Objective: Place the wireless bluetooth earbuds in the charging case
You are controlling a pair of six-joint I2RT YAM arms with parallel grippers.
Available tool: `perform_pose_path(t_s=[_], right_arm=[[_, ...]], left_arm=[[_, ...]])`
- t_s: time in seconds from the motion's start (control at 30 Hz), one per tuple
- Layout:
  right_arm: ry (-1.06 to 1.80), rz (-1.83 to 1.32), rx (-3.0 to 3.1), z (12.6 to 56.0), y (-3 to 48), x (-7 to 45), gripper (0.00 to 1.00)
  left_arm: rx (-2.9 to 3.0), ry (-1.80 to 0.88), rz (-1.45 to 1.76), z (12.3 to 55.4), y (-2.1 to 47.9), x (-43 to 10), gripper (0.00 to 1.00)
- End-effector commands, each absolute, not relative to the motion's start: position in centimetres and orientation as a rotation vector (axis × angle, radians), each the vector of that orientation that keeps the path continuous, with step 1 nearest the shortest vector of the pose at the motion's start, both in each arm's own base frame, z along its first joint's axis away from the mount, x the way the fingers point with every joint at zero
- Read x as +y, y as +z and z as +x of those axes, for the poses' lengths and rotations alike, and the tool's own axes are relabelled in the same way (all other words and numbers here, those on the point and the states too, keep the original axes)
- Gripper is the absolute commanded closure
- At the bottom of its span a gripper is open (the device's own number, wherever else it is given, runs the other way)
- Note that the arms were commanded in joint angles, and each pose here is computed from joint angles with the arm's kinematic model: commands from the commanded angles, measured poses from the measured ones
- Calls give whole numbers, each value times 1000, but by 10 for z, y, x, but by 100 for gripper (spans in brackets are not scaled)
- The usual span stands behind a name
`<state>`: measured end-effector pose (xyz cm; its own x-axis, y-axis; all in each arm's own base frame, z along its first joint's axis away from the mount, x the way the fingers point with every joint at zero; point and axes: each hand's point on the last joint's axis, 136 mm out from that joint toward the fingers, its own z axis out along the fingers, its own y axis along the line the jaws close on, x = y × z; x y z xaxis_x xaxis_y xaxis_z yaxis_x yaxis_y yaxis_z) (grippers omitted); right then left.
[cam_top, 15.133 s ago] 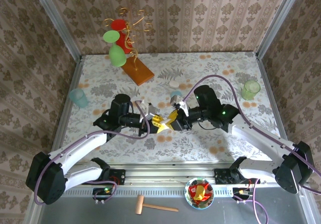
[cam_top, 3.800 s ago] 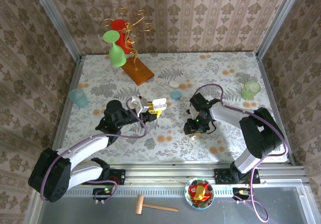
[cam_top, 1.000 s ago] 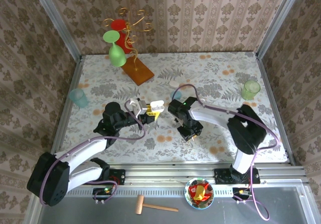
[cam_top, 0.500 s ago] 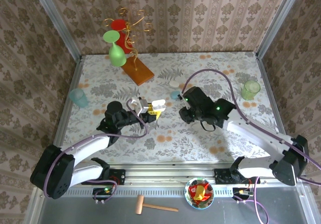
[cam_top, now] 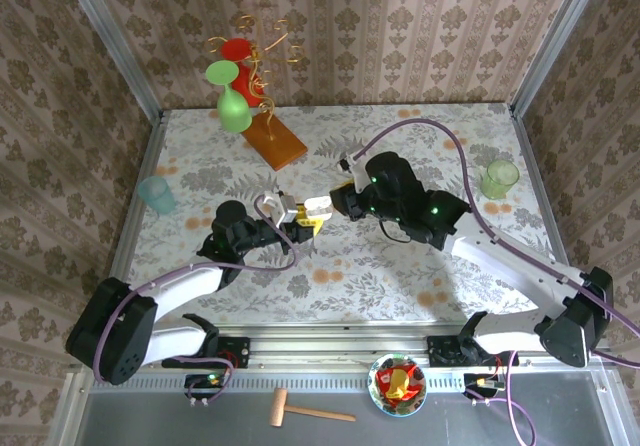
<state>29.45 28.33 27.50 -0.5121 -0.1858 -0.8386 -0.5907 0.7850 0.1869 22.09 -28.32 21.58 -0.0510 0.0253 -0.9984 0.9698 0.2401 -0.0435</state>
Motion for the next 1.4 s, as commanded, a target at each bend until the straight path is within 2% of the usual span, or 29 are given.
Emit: perform_pose_path(t_s=[0.0,1.37], right_arm=[[660,-596,2018,297,294,301,76],[714,-622,2093,290,257,311,76]], left_arm=[[1307,-1061,1020,222,234,-286,94],[1361,-1019,921,238,243,-282,95]])
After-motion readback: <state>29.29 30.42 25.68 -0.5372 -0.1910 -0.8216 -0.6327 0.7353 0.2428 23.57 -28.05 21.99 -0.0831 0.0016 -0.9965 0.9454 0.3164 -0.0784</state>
